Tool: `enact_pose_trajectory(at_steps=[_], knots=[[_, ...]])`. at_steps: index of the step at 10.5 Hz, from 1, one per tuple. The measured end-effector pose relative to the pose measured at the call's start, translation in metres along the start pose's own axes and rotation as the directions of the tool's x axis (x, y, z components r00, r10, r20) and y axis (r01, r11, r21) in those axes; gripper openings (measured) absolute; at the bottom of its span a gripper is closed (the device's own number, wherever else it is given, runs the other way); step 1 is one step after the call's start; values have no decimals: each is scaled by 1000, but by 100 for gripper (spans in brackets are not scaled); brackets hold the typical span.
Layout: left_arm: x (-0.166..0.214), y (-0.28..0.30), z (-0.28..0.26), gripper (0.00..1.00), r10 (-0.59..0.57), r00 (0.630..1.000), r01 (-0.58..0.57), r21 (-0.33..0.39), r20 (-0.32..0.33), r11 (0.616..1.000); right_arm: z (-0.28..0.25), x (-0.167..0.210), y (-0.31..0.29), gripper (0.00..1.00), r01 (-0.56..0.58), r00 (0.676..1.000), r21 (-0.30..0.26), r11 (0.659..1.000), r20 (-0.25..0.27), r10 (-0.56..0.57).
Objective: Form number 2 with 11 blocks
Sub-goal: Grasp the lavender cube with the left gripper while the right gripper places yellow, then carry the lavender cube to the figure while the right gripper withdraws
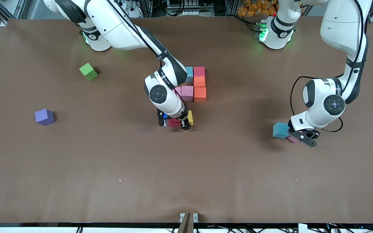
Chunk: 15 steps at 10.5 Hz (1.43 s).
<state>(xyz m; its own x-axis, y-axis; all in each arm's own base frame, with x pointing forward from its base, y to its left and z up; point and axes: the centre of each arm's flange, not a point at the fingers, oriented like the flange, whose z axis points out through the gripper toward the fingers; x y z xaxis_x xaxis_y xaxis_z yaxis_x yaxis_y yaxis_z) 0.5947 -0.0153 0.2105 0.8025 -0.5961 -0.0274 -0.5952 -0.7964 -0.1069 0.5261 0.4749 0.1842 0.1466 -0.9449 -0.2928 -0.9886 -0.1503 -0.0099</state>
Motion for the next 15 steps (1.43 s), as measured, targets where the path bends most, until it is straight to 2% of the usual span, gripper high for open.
enact_pose_trajectory(at_steps=[3, 6, 8, 11, 12, 15], knots=[[6, -1, -38, 55, -1, 1000, 1, -28, 11, 1000, -3, -11, 3, 100, 16, 1000, 4, 1000, 5, -16], [19, -14, -123, 55, -4, 999, 7, -77, 46, 997, -14, -28, 9, 100, 39, 999, -19, 999, 8, -39], [37, -9, -158, 55, 24, 999, -21, -75, 33, 997, -26, -36, 12, 100, 51, 999, -46, 998, 7, -51], [71, 38, -158, 55, 139, 990, -137, -91, 13, 986, -46, -31, 3, 100, 51, 999, -25, 998, -2, -51], [84, 59, -154, 55, 177, 984, -175, -100, 7, 979, -56, -23, -6, 100, 62, 998, -11, 998, -22, -62], [108, 103, -139, 55, 262, 965, -261, -111, -12, 959, -97, 31, -46, 100, 111, 992, -12, 994, -60, -111]])
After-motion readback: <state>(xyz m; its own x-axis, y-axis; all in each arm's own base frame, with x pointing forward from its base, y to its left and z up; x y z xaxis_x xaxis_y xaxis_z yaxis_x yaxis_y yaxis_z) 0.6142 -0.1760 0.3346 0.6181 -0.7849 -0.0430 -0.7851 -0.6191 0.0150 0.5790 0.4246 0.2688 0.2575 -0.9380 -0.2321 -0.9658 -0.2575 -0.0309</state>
